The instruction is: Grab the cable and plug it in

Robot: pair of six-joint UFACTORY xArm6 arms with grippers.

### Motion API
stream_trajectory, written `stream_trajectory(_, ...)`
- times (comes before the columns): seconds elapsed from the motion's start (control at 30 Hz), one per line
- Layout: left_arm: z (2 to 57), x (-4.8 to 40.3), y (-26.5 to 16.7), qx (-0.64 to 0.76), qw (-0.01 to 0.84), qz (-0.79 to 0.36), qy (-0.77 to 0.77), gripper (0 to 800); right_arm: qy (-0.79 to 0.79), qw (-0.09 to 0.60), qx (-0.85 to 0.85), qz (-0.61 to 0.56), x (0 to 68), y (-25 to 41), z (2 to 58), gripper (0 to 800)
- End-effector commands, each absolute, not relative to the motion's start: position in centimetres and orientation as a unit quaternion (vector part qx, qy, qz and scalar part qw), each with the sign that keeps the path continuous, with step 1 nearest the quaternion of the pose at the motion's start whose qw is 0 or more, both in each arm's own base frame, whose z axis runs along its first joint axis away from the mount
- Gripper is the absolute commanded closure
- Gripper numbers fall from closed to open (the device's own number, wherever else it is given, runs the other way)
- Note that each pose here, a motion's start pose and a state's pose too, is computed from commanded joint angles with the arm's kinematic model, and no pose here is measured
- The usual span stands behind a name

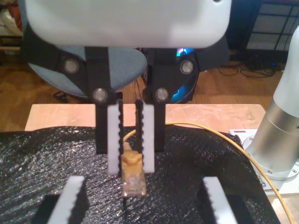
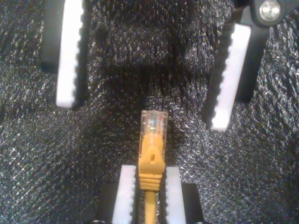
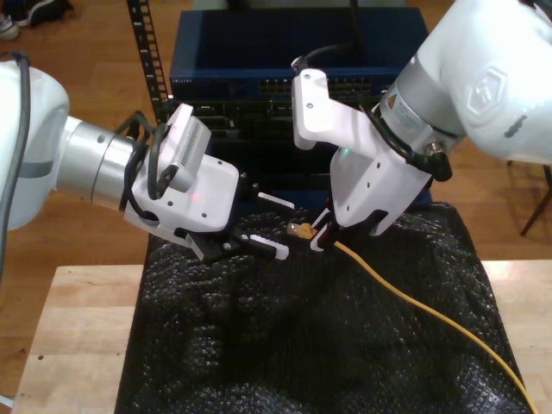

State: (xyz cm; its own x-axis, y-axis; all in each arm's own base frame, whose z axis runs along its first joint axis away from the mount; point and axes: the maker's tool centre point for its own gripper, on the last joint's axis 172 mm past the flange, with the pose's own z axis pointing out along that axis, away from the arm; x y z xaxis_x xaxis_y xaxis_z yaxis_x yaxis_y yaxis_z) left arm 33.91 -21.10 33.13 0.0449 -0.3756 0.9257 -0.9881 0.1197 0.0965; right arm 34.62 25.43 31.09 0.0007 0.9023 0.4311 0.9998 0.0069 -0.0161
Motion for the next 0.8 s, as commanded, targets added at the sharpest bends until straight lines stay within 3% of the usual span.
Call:
stream_trajectory(0.27,32.9,33.79,-21.08,0.569,0.449,0.342,-0.598,376,-0.691,0.162,-0.688,-0.152,34.76,25.49,31.31,796)
stream_trajectory(0.7,33.01,33.8,-21.2,0.571,0.453,0.343,-0.593,398,-0.691,0.163,-0.688,-0.149,34.71,25.54,31.04,794)
stream_trajectory(0.8,33.04,33.82,-21.21,0.571,0.454,0.343,-0.592,433,-0.691,0.163,-0.688,-0.149,34.71,25.54,31.04,796)
